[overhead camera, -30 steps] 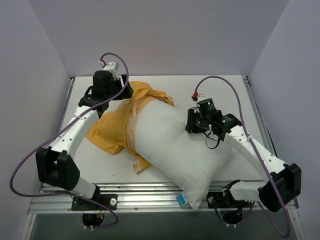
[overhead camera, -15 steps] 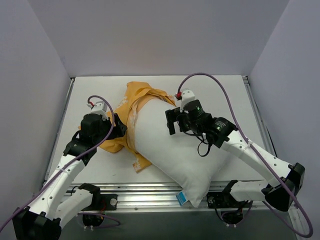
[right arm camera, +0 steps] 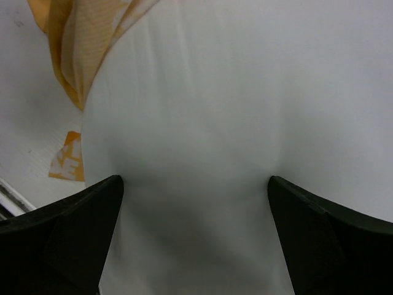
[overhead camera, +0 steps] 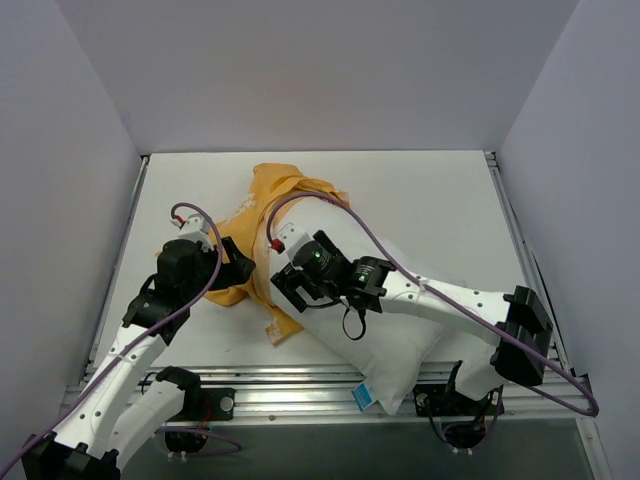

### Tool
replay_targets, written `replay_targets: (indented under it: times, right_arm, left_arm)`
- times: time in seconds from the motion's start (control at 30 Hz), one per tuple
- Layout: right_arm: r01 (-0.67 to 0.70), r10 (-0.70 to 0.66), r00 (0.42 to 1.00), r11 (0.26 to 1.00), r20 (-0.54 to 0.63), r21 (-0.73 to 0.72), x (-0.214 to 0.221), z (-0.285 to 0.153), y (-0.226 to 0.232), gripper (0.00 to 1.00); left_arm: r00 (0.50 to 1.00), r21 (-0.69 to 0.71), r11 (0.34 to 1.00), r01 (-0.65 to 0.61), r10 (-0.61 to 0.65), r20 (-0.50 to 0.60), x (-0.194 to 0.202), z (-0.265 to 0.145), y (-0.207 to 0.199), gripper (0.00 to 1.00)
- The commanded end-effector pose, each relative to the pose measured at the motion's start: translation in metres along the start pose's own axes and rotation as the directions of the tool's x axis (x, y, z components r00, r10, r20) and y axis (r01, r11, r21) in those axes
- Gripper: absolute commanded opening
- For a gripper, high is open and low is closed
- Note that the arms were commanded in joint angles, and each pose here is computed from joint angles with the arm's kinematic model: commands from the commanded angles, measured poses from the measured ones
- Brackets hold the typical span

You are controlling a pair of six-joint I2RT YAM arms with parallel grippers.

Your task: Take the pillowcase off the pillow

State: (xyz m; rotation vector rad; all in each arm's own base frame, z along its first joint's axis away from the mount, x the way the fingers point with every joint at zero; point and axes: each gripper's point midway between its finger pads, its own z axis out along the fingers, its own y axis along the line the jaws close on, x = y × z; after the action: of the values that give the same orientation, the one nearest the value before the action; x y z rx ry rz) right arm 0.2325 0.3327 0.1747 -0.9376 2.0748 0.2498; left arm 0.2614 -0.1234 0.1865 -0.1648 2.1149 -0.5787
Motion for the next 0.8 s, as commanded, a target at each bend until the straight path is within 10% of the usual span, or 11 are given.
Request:
replay_targets:
  times: [0.0, 0.1, 0.13, 0.23, 0.77]
  right_arm:
    - [0.055, -0.051, 0.998, 0.994, -0.045, 0.093, 0.019, 0.023, -0.011, 1.0]
    - [0.053, -0.039, 0.994, 0.989, -0.106, 0.135, 0.042, 0.041, -0.022, 0.9]
    - [0.015, -0.003, 0.993, 0.995, -0.115, 0.103, 0.046, 0.045, -0.025, 0.53]
    - [-0.06, 0.066, 0.993, 0.996, -0.1, 0.068, 0.049, 0.049, -0.03, 0.0]
    - [-0.11, 0.109, 0.994, 0.994, -0.03, -0.023, 0.025, 0.025, -0.025, 0.0]
  left_arm:
    - [1.0, 0.035, 0.999, 0.009, -0.009, 0.006, -0.003, -0.002, -0.009, 0.85]
    - [1.0, 0.064, 0.998, 0.02, -0.019, -0.014, 0.003, 0.003, -0.013, 0.85]
    - [0.999, 0.075, 0.997, 0.028, -0.026, -0.018, 0.006, 0.006, -0.015, 0.85]
    - [0.999, 0.088, 0.995, 0.036, -0.034, -0.03, 0.012, 0.013, -0.017, 0.85]
    - [1.0, 0.035, 0.999, -0.006, 0.007, -0.018, 0.021, 0.063, -0.032, 0.79]
